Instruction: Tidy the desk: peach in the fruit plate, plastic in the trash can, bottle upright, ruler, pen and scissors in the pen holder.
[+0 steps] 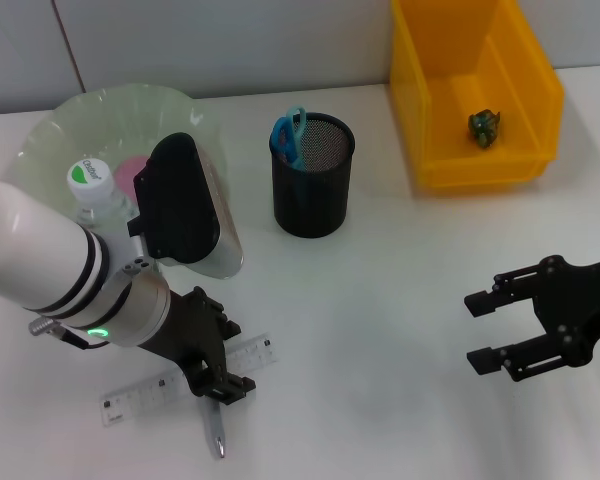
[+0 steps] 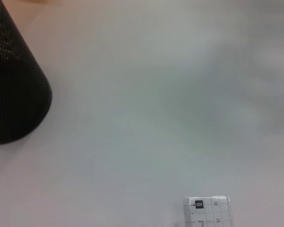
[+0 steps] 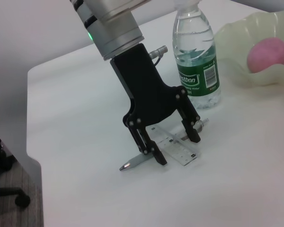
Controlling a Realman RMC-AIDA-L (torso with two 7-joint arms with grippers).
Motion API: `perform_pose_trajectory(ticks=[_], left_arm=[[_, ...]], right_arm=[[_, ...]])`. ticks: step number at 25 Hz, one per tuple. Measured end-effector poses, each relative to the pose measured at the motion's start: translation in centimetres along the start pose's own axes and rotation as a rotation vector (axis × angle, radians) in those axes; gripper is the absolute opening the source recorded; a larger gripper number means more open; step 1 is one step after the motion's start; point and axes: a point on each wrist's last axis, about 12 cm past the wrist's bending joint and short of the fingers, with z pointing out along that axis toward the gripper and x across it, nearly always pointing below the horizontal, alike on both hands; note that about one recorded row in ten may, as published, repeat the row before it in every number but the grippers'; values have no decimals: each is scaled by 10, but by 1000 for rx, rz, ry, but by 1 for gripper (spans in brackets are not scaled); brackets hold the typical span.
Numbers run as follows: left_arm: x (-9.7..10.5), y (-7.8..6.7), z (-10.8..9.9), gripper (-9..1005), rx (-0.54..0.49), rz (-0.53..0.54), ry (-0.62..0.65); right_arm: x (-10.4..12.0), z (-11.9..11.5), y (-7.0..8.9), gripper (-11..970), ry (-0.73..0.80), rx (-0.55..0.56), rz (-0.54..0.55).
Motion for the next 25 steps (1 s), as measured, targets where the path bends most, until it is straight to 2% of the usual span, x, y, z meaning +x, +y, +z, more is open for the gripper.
perform_pose_trajectory(ticks=[5, 11, 13, 25], left_arm=[[0, 0, 0, 685, 0, 2, 0], [-1, 0, 1, 586, -4, 14, 8], [-1, 0, 1, 510, -5, 14, 8], [-1, 0, 2, 450, -5, 14, 10]], right_arm=[[-1, 1, 0, 721, -1, -2, -2], [-3, 1, -1, 720, -2, -4, -4], [-3, 1, -1, 720, -2, -4, -4], [-3, 1, -1, 720, -3, -5, -6]])
